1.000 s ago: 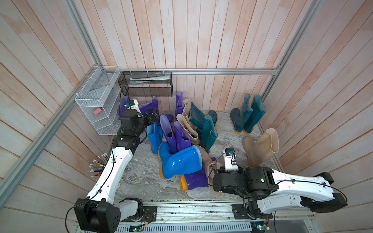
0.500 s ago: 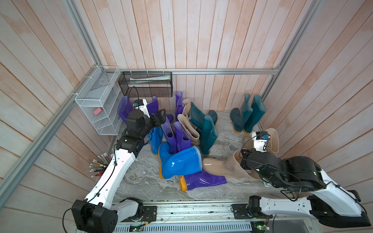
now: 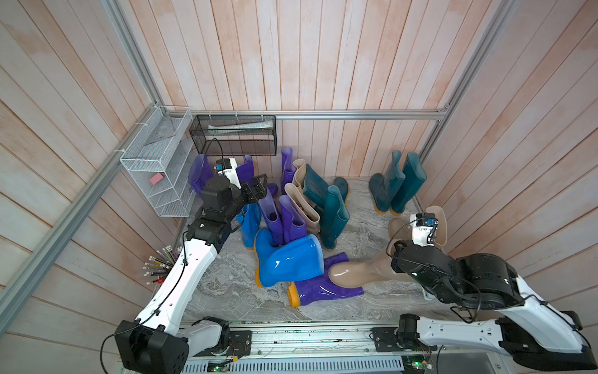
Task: Match and arrange rain boots in pairs
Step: Place the rain boot at the center of the board.
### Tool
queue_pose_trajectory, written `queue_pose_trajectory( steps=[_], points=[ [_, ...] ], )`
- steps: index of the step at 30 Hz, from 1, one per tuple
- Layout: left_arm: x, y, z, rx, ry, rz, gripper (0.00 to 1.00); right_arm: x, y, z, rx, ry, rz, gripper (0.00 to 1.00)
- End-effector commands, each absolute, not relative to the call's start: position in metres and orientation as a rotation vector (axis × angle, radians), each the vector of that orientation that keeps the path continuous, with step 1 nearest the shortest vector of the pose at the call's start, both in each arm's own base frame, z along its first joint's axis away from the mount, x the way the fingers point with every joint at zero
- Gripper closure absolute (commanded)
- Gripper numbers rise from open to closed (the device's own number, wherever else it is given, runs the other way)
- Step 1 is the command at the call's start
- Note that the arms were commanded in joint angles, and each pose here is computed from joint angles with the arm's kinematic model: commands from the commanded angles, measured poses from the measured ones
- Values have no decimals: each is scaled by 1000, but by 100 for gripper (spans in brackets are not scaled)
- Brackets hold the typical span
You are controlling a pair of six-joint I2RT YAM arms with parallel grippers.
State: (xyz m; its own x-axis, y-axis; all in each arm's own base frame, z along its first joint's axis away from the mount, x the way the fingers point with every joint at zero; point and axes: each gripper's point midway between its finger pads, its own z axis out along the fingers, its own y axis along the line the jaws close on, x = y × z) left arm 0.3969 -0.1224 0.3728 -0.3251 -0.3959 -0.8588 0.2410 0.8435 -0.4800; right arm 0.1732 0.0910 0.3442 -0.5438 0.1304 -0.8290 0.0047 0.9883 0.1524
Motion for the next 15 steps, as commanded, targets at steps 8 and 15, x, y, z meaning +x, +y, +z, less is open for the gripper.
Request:
queue_pose_trajectory(
  steps=[8,15],
  points=[
    [396,-135,373,-79,1796,-702,7,230,80,343,225,2017,-37,100],
    [396,-139,372,-68,1802,-718,7,246,85,331,107,2095,-1,100]
  ],
)
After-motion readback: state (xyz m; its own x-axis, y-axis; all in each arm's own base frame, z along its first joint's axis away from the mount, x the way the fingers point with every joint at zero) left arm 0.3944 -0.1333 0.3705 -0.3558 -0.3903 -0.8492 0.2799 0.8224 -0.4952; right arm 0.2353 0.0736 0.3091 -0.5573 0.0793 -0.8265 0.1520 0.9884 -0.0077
